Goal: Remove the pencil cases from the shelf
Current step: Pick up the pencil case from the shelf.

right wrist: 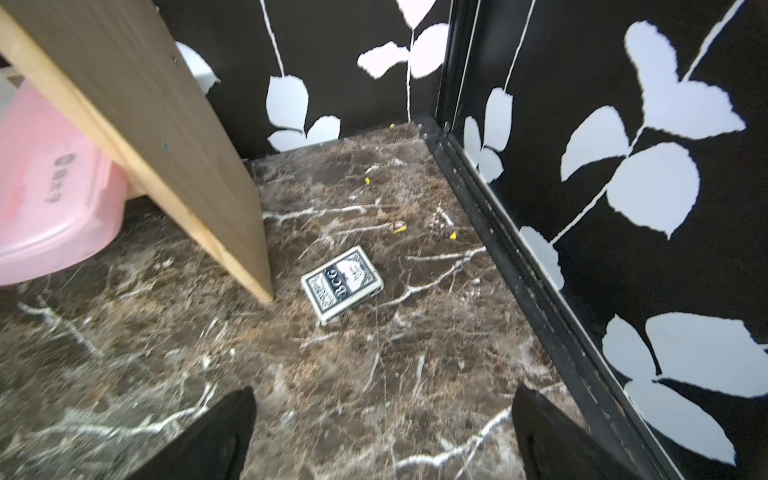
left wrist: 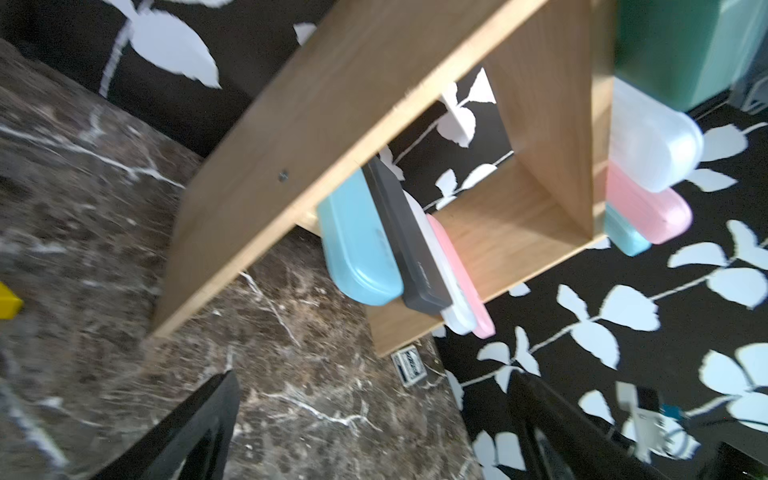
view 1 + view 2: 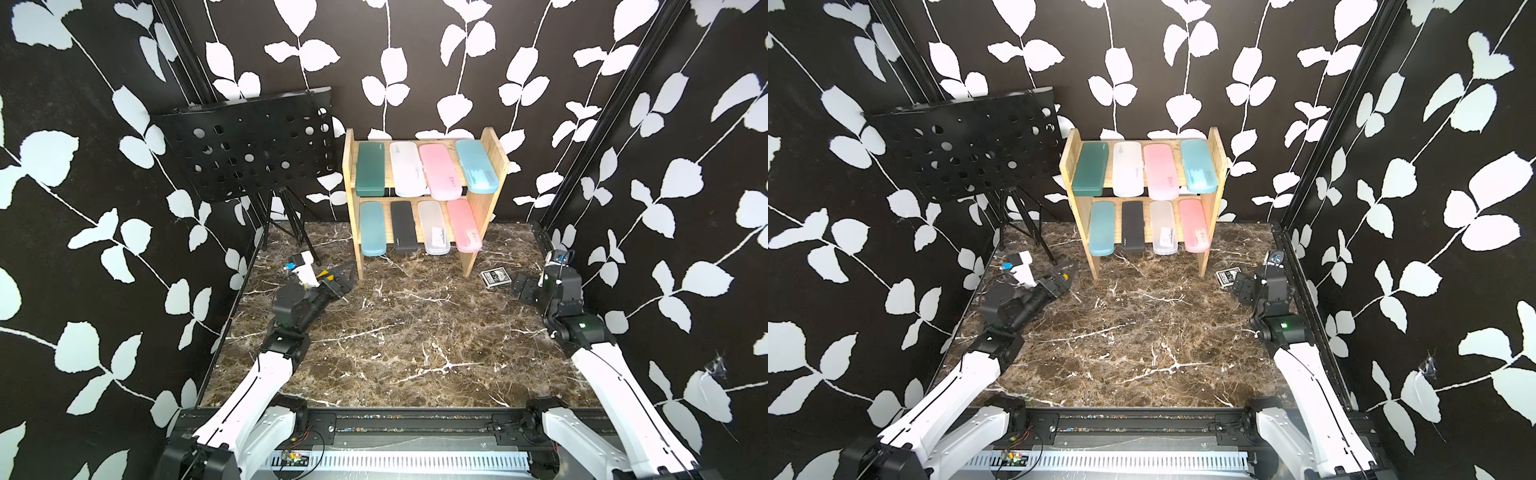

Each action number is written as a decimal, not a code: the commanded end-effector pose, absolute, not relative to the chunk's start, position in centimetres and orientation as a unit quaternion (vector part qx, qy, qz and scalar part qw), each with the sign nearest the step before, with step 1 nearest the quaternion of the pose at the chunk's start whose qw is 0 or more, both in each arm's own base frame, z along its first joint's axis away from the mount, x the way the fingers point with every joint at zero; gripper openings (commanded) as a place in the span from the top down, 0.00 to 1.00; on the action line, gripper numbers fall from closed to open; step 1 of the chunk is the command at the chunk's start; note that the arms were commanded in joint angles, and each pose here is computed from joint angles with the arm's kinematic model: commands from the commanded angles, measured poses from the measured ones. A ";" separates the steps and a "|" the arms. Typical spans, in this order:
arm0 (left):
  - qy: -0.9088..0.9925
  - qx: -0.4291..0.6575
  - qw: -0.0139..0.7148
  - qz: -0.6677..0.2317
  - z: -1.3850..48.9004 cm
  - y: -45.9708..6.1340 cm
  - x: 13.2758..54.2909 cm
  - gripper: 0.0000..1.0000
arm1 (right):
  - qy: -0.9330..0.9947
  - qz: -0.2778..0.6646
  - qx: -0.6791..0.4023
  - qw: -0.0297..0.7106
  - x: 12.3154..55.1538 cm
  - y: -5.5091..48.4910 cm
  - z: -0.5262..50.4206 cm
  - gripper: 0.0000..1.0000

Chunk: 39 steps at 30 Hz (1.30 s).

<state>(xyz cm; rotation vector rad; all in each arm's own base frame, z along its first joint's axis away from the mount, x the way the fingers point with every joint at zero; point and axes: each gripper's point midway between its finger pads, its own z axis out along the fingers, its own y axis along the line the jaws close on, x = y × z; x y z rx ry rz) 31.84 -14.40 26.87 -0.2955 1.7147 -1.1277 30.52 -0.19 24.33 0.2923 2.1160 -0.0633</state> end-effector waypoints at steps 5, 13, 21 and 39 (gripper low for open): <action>0.695 -0.173 0.466 -0.519 28.0 -15.9 35.1 0.01 | 0.890 0.011 0.123 0.438 29.5 1.4 24.7 0.04; 0.679 -0.166 0.437 -0.567 27.3 -18.6 39.0 0.02 | 0.897 0.013 0.115 0.427 30.0 1.8 25.3 0.04; 0.687 -0.176 0.423 -0.564 26.2 -19.2 40.6 0.12 | 0.902 0.013 0.105 0.420 31.1 2.2 25.1 0.07; 0.688 -0.179 0.386 -0.589 24.8 -20.8 41.9 0.63 | 0.902 0.015 0.104 0.420 31.3 2.3 25.5 0.14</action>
